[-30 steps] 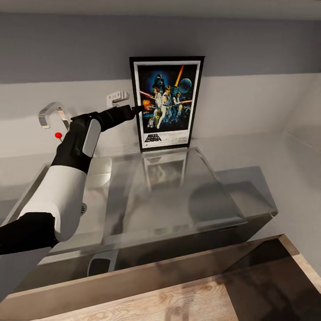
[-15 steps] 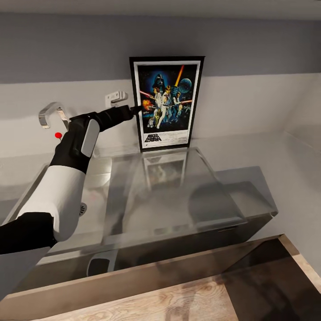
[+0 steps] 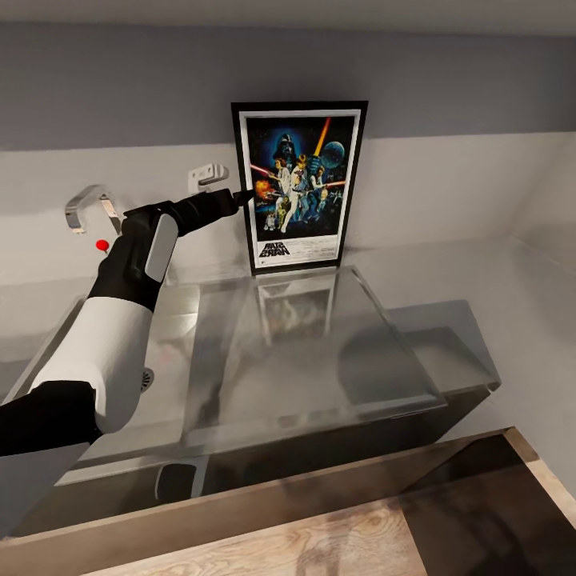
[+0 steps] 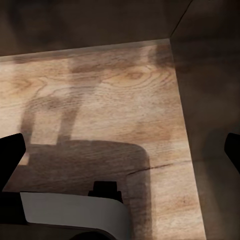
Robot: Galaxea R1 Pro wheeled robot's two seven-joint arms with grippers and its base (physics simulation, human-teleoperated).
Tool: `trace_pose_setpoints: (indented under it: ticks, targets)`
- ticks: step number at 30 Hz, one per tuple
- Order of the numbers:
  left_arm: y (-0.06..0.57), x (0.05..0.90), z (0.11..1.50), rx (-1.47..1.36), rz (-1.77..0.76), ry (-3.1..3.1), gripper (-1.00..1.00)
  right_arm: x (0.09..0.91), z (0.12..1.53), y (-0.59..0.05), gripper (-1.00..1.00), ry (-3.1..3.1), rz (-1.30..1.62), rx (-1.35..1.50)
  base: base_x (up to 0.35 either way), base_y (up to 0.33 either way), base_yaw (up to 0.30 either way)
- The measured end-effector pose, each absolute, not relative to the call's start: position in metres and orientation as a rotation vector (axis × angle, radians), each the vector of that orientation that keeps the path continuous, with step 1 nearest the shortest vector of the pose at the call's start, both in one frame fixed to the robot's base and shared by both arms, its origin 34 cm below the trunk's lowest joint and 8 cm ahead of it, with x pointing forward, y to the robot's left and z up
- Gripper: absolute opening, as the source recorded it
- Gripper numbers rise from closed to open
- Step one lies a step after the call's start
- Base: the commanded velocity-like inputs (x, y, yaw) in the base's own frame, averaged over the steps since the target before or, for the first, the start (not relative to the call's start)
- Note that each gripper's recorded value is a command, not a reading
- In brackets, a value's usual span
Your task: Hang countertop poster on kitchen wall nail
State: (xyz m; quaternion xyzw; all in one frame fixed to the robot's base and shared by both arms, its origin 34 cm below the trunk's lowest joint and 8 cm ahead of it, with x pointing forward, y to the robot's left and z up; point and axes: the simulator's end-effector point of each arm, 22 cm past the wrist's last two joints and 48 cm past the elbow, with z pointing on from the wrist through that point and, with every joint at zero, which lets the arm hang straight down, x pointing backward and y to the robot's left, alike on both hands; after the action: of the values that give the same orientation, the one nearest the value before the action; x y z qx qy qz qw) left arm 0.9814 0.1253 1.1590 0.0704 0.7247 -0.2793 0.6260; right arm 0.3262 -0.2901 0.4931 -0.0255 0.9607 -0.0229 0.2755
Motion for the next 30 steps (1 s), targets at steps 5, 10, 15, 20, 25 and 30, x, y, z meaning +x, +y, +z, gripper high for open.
trace_pose_setpoints:
  ticks: [5,10,15,20,25,30]
  targets:
    - [0.125,0.982,1.159,0.161,-0.641,1.663,1.00,0.326,0.493,-0.290,1.00,2.582,-0.062,-0.068,0.002,0.000,0.000]
    - [0.125,0.983,1.154,0.160,-0.642,1.668,1.00,0.324,0.492,-0.290,1.00,2.588,-0.062,-0.069,0.000,0.000,0.000]
    - [0.126,0.985,1.147,0.157,-0.643,1.675,1.00,0.321,0.490,-0.290,1.00,2.596,-0.061,-0.069,0.000,0.000,0.000]
    - [0.125,0.988,1.141,0.156,-0.644,1.682,1.00,0.318,0.489,-0.290,1.00,2.604,-0.061,-0.069,0.000,0.000,0.000]
    - [0.125,0.989,1.137,0.155,-0.645,1.686,1.00,0.316,0.488,-0.290,1.00,2.609,-0.061,-0.070,0.000,0.000,0.000]
    - [0.125,0.989,1.137,0.155,-0.646,1.686,1.00,0.316,0.488,-0.290,1.00,2.610,-0.061,-0.070,0.000,0.000,0.000]
